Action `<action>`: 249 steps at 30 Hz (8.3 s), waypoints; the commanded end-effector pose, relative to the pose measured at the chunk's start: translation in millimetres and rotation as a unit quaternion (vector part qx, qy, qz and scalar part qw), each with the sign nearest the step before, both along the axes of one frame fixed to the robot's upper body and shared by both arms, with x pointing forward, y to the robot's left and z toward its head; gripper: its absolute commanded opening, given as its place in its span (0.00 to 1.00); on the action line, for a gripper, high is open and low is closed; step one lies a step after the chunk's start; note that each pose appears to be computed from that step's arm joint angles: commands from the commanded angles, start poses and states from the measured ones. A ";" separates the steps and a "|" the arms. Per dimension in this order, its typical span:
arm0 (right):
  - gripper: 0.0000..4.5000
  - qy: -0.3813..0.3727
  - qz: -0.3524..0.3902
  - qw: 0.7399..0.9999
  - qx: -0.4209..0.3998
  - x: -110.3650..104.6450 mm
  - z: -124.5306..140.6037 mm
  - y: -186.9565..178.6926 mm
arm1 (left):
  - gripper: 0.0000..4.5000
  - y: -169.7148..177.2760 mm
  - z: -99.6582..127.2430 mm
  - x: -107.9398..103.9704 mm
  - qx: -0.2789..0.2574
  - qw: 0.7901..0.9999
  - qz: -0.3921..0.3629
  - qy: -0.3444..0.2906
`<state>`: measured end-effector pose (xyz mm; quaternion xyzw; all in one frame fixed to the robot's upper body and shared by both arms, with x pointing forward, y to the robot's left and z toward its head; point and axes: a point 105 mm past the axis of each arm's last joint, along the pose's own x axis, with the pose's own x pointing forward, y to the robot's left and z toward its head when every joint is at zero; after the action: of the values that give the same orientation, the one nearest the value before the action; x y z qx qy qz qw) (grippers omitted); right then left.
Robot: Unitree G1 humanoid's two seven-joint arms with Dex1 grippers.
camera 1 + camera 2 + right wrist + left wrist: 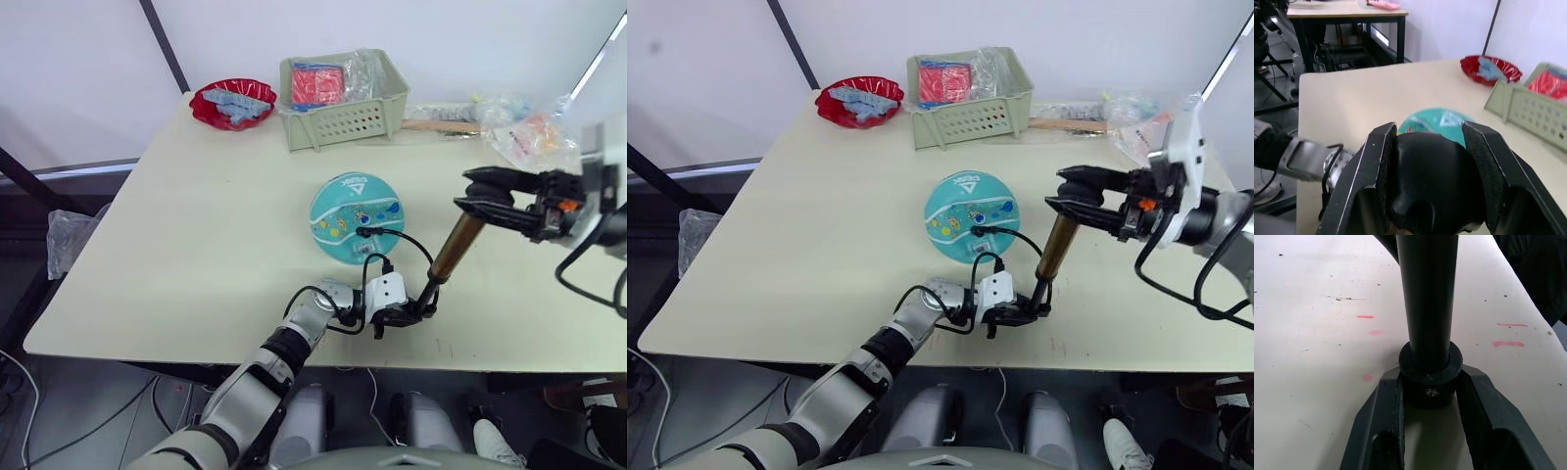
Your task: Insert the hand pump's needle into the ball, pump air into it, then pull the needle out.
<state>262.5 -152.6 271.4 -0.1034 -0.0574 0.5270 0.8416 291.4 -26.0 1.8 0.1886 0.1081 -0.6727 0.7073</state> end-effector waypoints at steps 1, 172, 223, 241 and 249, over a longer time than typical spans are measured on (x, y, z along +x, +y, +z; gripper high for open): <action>0.36 -0.065 -0.004 0.998 0.023 -12.2 39.5 -4.9 | 0.24 36.5 -56.3 -11.6 0.104 0.991 0.047 0.063; 0.36 0.097 -0.043 0.988 -0.113 -3.2 -172.1 -4.9 | 0.24 39.4 -64.9 -17.7 0.116 0.990 0.040 0.064; 0.36 -0.001 -0.028 0.996 -0.081 0.3 -26.5 -24.6 | 0.24 36.0 -65.0 -20.7 0.111 0.991 0.035 0.067; 0.36 0.068 -0.042 0.988 -0.131 -6.3 -155.7 -11.4 | 0.24 38.0 -65.7 -20.7 0.113 0.990 0.038 0.068; 0.36 0.061 -0.042 0.989 -0.128 -7.2 -158.4 -7.3 | 0.24 37.8 -65.6 -20.9 0.114 0.991 0.037 0.068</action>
<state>256.9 -151.6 141.9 -0.1829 0.0014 0.5079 0.8418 288.6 -26.6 -10.9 0.1986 0.1147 -0.6597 0.7157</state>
